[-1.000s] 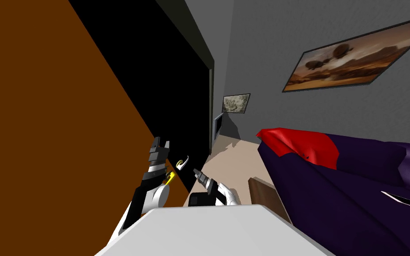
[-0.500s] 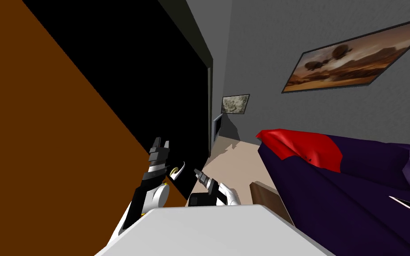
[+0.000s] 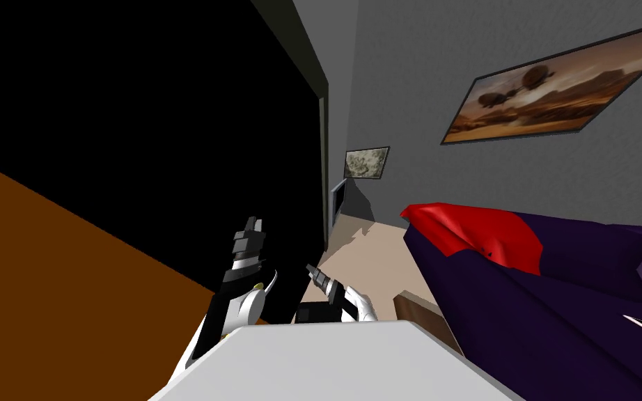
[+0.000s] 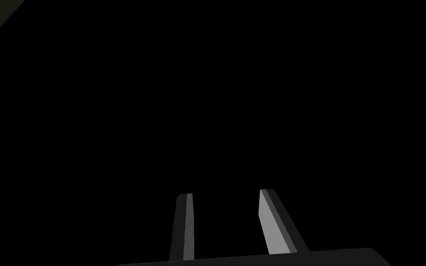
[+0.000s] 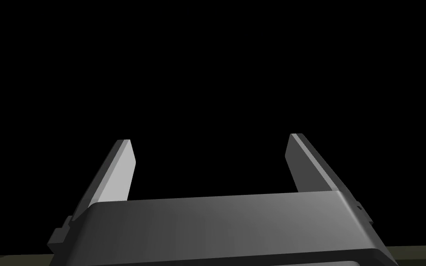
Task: Push the door open
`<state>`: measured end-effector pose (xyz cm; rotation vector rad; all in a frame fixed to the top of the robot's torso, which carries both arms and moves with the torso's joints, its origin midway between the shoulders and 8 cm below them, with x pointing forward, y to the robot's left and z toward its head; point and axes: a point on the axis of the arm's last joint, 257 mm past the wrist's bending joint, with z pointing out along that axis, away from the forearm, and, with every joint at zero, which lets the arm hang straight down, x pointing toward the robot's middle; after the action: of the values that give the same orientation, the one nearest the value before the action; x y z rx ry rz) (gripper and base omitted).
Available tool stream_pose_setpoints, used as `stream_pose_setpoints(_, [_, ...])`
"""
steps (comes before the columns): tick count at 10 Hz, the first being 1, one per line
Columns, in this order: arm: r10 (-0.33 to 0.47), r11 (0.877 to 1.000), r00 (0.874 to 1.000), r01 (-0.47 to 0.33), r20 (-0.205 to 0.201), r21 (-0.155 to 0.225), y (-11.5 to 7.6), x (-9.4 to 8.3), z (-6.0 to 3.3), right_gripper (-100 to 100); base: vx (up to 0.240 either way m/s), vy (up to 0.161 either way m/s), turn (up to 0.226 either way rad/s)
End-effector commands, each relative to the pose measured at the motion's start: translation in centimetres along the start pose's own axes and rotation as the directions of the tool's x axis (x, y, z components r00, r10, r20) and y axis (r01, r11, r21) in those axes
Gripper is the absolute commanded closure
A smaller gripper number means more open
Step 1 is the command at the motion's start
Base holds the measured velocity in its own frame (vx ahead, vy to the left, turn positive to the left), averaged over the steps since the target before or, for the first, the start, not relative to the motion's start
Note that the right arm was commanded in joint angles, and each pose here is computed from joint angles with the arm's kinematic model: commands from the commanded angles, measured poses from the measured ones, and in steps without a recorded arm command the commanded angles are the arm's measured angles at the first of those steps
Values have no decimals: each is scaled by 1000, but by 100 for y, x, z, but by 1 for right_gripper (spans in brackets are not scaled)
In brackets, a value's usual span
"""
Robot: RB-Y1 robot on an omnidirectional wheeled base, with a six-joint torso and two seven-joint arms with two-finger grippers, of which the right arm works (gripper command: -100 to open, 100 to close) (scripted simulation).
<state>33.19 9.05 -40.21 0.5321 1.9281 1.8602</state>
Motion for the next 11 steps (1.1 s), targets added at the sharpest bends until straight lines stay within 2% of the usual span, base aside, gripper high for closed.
stream_pose_setpoints(1, [-6, 1000, 1000, 6, 5, 7, -28, -45, -41, -100, 206, -33, -54])
stream_pose_setpoints(11, [-44, 998, 998, 42, 46, 54, -196, -351, -292, -100, 204, -29, -33])
